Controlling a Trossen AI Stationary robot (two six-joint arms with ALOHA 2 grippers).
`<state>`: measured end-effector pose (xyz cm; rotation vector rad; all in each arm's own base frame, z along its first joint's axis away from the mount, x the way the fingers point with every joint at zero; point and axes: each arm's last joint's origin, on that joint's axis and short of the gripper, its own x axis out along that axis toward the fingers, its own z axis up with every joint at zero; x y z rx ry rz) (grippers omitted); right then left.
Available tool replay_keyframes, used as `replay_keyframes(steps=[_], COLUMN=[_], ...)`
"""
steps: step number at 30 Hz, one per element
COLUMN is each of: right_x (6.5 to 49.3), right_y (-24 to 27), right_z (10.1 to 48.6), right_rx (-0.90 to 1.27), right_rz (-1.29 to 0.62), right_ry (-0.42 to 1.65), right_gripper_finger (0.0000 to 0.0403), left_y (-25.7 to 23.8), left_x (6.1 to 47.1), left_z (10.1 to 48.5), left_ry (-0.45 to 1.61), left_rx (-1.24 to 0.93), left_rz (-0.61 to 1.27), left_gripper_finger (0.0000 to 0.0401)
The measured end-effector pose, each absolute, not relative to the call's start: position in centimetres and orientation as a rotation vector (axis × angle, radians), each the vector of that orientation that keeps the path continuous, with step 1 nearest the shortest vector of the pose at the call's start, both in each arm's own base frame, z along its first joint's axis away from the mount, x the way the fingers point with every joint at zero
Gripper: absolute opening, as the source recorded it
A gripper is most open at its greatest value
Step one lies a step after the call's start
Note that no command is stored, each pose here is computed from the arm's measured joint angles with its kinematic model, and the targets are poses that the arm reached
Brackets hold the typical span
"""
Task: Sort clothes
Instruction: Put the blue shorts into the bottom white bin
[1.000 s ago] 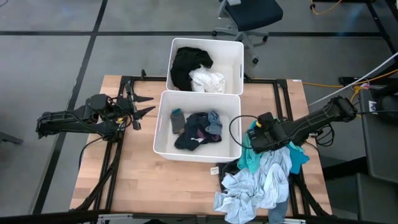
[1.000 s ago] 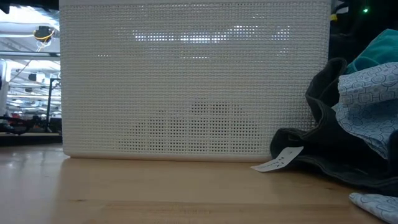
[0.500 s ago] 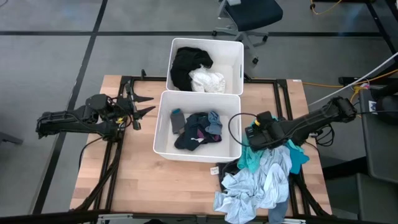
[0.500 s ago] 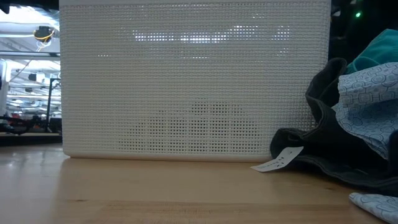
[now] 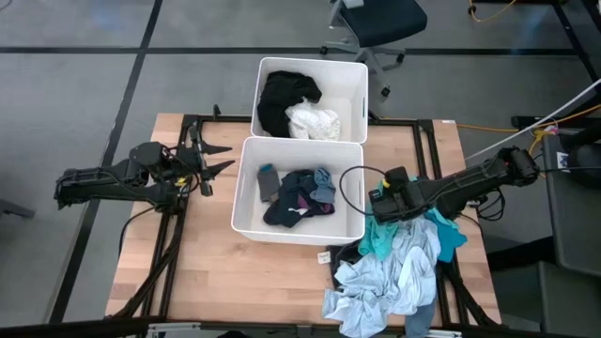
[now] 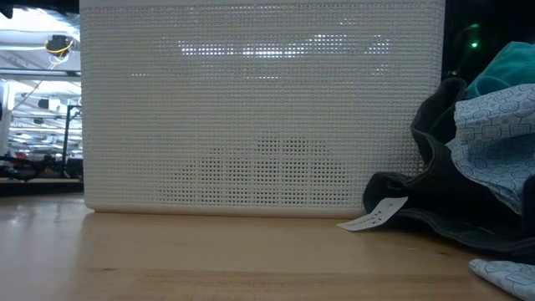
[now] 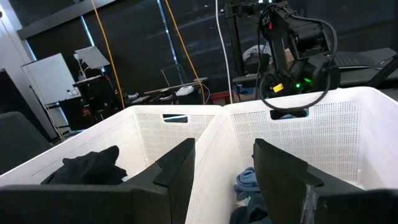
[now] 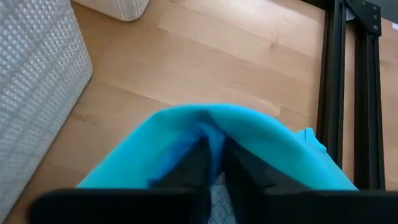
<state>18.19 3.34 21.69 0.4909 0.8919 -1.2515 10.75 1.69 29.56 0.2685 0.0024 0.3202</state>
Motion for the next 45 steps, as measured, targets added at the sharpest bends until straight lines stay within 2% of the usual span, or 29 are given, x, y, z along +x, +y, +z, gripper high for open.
replay_keyframes(steps=[3,8,12,22,37,45], right_x=[18.2,19.0,19.6,20.4,20.1,19.4], right_y=[3.4,3.6,3.8,4.0,3.8,3.3], right_z=[21.8,24.2,27.4,34.2,39.9,43.5], right_rx=[0.474,0.473,0.477,0.530,0.551,0.535], right_rz=[-1.233,-1.192,-1.141,-1.009,-0.902,-0.886], right_ry=[0.918,0.923,0.911,0.801,0.645,0.493], right_gripper_finger=[0.0011,0.0020,0.0006,0.0003,0.0008,0.0009], left_y=[1.7,1.7,1.7,1.7,1.7,1.7], left_x=[10.8,10.8,10.8,10.8,10.8,10.8], left_z=[29.6,29.6,29.5,29.4,29.4,29.4], left_ry=[0.002,0.002,0.004,0.014,0.014,0.014], left_rx=[0.267,0.265,0.264,0.259,0.261,0.261], left_rz=[0.320,0.320,0.320,0.318,0.318,0.318], left_gripper_finger=[0.0150,0.0150,0.0150,0.0150,0.0150,0.0150])
